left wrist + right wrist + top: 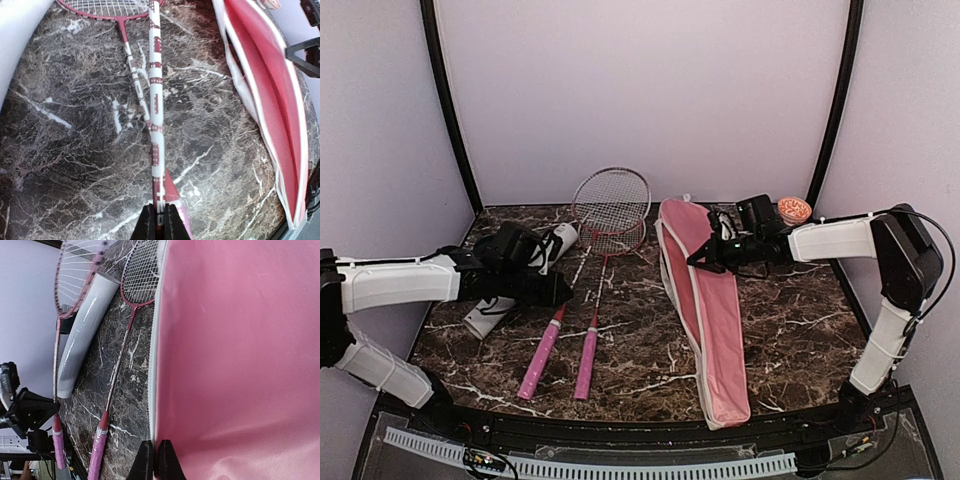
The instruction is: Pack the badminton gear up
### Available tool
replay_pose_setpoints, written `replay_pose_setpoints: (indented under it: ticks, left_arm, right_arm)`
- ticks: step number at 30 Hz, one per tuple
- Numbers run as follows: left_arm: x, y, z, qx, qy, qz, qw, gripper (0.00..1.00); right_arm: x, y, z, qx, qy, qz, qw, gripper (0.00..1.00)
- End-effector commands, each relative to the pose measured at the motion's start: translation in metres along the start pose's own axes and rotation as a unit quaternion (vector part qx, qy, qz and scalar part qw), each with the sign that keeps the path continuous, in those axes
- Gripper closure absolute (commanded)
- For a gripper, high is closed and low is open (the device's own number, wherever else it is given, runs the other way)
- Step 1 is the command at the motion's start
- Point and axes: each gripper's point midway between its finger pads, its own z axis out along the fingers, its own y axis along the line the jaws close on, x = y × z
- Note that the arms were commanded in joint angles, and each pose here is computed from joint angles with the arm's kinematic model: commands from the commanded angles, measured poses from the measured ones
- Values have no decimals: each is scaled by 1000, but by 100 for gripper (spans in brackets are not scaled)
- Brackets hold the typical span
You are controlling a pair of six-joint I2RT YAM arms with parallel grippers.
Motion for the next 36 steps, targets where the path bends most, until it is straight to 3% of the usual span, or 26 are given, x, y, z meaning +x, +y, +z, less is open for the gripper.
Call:
replay_pose_setpoints:
  ticks: [1,9,19,28,36]
  left_arm:
    - [19,-10,-26,-4,12,15,1000,100]
    - [82,-25,-47,-9,66,33,997,100]
    - [132,-36,-51,-13,123,61,990,100]
    - [125,-74,-29,-15,116,90,989,100]
    - [71,-128,-3,18,35,51,998,100]
  right_arm:
    - [-16,11,0,-27,-31,2,999,100]
    - [-25,11,4,-29,-53,18,998,100]
    - [-39,15,5,-36,-77,27,996,100]
    - [-31,29,21,-48,-62,25,997,100]
    - [-12,44,32,-59,-44,21,997,100]
